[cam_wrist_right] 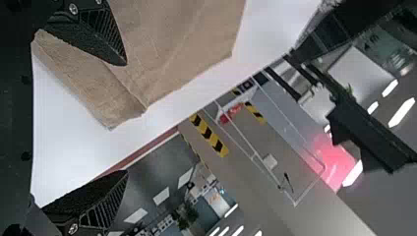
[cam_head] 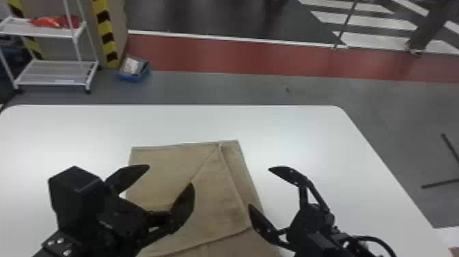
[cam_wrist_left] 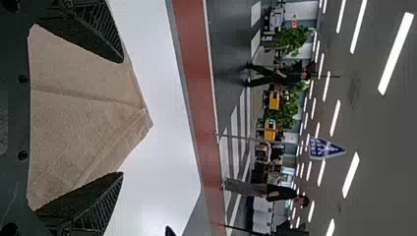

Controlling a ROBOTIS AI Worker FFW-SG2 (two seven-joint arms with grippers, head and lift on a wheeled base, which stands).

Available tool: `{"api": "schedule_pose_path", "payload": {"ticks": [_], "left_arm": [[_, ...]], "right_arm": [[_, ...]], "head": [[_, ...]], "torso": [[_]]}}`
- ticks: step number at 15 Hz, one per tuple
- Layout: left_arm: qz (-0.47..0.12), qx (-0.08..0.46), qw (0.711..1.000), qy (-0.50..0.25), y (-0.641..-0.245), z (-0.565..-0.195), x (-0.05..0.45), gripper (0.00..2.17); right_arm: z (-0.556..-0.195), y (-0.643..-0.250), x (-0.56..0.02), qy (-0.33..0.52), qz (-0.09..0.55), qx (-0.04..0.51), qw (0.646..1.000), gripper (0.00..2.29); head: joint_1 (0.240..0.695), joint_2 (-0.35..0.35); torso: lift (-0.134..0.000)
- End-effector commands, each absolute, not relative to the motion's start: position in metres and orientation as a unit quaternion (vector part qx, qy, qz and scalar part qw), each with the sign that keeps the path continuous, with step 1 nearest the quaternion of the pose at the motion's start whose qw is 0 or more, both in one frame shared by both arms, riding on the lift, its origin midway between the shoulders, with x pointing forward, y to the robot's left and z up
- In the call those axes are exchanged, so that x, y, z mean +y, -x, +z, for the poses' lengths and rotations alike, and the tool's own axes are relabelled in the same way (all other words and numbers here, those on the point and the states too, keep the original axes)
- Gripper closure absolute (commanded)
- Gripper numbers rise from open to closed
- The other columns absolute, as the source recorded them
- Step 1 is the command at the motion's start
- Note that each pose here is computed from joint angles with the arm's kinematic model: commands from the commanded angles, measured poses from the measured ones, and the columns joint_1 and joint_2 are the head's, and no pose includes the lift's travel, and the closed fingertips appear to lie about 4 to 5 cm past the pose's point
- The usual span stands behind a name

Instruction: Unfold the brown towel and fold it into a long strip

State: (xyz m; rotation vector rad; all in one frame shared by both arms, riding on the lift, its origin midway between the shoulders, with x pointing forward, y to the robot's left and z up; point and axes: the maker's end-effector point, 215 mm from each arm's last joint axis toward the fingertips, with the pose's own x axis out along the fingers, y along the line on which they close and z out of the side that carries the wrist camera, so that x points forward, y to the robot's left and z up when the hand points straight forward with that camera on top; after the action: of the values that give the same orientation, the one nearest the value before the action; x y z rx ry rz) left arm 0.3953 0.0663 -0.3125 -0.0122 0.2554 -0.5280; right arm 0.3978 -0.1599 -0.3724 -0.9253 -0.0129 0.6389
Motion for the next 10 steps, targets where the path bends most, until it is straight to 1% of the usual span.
{"api": "schedule_pose_path", "payload": {"ticks": [1, 3, 6, 9, 10], "left_arm": [[-0.247, 0.131, 0.96, 0.007, -0.396, -0.317, 0.082, 0.06], [-0.242, 0.134, 0.961, 0.008, -0.396, -0.319, 0.087, 0.07], [-0.243, 0.135, 0.96, 0.011, -0.395, -0.32, 0.085, 0.07], [-0.244, 0.137, 0.96, 0.011, -0.394, -0.322, 0.085, 0.07], [-0.244, 0.138, 0.96, 0.011, -0.394, -0.322, 0.085, 0.07]], "right_arm": [[-0.381, -0.39, -0.16, 0.489, 0.329, 0.002, 0.808, 0.13], [-0.389, -0.386, -0.165, 0.512, 0.349, 0.019, 0.785, 0.14], [-0.394, -0.377, -0.162, 0.521, 0.385, 0.035, 0.761, 0.16], [-0.404, -0.372, -0.169, 0.516, 0.421, 0.085, 0.741, 0.17], [-0.404, -0.373, -0.175, 0.507, 0.428, 0.108, 0.74, 0.17]], "head": [[0.695, -0.141], [0.695, -0.115], [0.695, -0.113], [0.695, -0.116], [0.695, -0.119]], "torso": [[-0.125], [-0.125], [-0.125], [-0.125], [-0.125]]}}
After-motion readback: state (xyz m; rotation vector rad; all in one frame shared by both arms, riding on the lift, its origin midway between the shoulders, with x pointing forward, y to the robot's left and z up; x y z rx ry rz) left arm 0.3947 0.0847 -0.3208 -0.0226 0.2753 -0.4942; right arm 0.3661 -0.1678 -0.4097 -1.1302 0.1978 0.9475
